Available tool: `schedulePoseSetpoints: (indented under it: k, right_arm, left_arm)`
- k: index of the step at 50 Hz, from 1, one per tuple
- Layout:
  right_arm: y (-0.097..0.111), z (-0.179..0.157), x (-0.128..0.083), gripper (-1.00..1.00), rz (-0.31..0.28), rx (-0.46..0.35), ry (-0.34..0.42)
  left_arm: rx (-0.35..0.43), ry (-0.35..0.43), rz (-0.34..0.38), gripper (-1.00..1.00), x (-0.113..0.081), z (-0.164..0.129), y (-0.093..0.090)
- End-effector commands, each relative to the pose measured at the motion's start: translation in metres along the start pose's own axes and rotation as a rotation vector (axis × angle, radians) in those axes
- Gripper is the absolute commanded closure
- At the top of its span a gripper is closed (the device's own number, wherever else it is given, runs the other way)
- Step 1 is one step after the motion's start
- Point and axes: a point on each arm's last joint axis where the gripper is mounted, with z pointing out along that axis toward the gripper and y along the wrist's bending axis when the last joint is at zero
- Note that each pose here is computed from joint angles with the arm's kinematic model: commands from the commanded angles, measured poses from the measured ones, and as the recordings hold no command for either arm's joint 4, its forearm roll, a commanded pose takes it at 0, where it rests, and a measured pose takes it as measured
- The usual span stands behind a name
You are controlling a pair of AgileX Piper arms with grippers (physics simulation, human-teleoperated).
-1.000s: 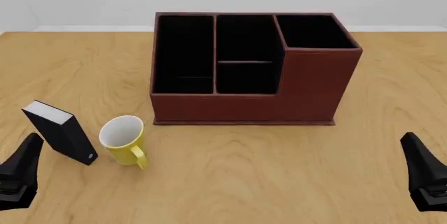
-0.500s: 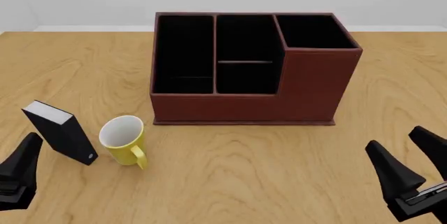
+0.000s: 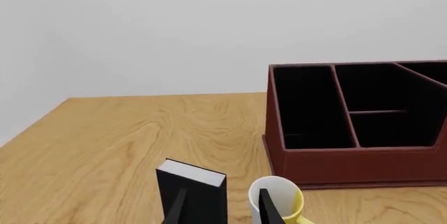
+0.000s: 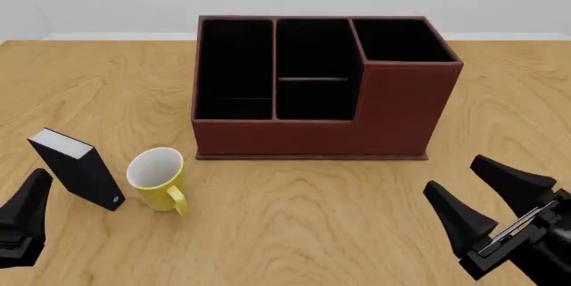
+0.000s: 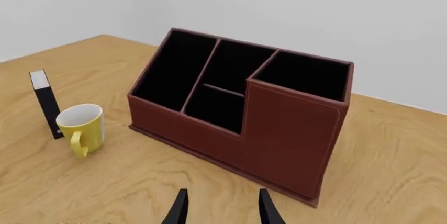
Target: Pick up the yellow and white mug and place it to the right of the caddy.
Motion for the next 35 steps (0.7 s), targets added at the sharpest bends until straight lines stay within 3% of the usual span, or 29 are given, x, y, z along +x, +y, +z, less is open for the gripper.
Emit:
schedulePoseSetpoints:
  k: [1,35]
  right_arm:
    - [0.009,0.016,0.003,-1.00,0.005,-0.077,0.010]
    - [0.031,0.051,0.015,-1.00,0.001,-0.203,0.023]
  left_arm:
    - [-0.007,-0.006,0.001,-1.00,-0.004,0.000,0.000]
    - [-0.029,-0.025,0.007,-1.00,-0.016,-0.002,0.002]
